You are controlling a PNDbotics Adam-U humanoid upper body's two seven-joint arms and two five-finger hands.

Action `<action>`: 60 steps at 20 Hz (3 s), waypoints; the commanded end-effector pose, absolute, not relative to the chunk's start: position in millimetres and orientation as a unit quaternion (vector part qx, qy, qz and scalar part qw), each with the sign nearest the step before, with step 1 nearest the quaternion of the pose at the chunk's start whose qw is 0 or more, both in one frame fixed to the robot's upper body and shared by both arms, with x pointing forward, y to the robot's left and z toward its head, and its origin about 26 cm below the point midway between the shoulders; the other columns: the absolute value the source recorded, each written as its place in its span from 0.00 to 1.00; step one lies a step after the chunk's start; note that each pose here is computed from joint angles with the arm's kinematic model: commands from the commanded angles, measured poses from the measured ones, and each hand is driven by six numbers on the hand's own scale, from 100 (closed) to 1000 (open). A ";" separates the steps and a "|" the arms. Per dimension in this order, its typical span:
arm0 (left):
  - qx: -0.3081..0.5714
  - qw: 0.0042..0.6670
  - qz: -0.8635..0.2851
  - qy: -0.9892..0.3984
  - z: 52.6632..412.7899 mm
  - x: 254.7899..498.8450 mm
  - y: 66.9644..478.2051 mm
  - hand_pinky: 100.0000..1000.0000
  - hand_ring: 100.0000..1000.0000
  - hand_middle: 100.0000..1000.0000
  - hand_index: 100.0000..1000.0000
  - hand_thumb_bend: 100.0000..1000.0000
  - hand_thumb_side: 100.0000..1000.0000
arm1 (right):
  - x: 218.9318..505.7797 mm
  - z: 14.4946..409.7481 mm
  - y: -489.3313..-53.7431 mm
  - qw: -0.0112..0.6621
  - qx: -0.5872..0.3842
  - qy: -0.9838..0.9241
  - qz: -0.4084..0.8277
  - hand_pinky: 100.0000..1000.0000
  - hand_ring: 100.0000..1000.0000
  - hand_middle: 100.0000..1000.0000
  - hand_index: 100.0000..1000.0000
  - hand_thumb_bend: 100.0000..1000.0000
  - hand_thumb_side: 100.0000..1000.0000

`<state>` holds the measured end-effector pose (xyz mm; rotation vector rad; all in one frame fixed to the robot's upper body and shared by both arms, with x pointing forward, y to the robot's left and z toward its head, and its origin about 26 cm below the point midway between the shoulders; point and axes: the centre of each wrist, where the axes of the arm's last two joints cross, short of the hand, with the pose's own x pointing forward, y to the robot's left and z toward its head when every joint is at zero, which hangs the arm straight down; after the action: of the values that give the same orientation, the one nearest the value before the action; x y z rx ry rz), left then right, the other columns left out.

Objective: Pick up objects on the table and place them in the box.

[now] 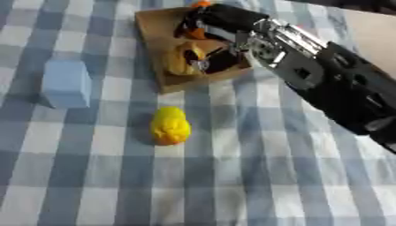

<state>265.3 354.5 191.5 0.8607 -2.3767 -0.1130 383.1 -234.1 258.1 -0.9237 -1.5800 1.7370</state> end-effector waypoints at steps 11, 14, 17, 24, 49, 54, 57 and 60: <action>0.326 0.292 -0.048 -0.898 197.3 263.7 356.2 0.84 0.70 0.71 0.81 0.26 0.56 | 361.8 295.0 -247.5 0.305 -0.366 -0.590 0.652 0.76 0.80 0.79 0.83 0.00 0.41; 0.329 0.291 -0.047 -0.897 196.7 262.8 357.6 0.84 0.70 0.71 0.81 0.26 0.56 | 341.7 314.5 -257.7 0.300 -0.361 -0.612 0.637 0.76 0.79 0.79 0.83 0.00 0.39; 0.334 0.290 -0.047 -0.896 196.2 262.0 359.0 0.84 0.70 0.71 0.81 0.26 0.56 | 322.5 329.7 -277.8 0.311 -0.371 -0.619 0.618 0.76 0.80 0.79 0.83 0.00 0.37; 0.342 0.284 -0.047 -0.895 195.4 260.5 361.3 0.84 0.70 0.71 0.81 0.26 0.56 | 306.7 333.2 -326.8 0.343 -0.420 -0.581 0.607 0.78 0.84 0.83 0.85 0.00 0.35; 0.344 0.277 -0.054 -0.895 196.1 260.8 360.9 0.84 0.70 0.71 0.81 0.26 0.56 | 353.0 310.9 -393.0 0.439 -0.473 -0.479 0.595 0.82 0.89 0.86 0.90 0.00 0.55; 0.344 0.279 -0.053 -0.895 195.5 260.8 360.6 0.84 0.70 0.70 0.81 0.26 0.56 | 355.1 306.2 -400.1 0.451 -0.466 -0.467 0.600 0.82 0.89 0.85 0.90 0.00 0.43; 0.344 0.279 -0.053 -0.895 195.0 260.6 360.6 0.84 0.70 0.70 0.81 0.26 0.56 | 356.1 304.3 -404.5 0.460 -0.466 -0.465 0.595 0.82 0.90 0.86 0.89 0.00 0.40; 0.344 0.279 -0.051 -0.895 194.9 260.6 360.7 0.84 0.70 0.70 0.81 0.26 0.56 | 357.6 301.7 -408.2 0.470 -0.460 -0.467 0.591 0.82 0.90 0.86 0.90 0.00 0.49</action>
<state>261.7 358.2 186.3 0.9012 -2.3795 -0.1081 361.0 -401.2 289.7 -1.0954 -1.1446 1.4691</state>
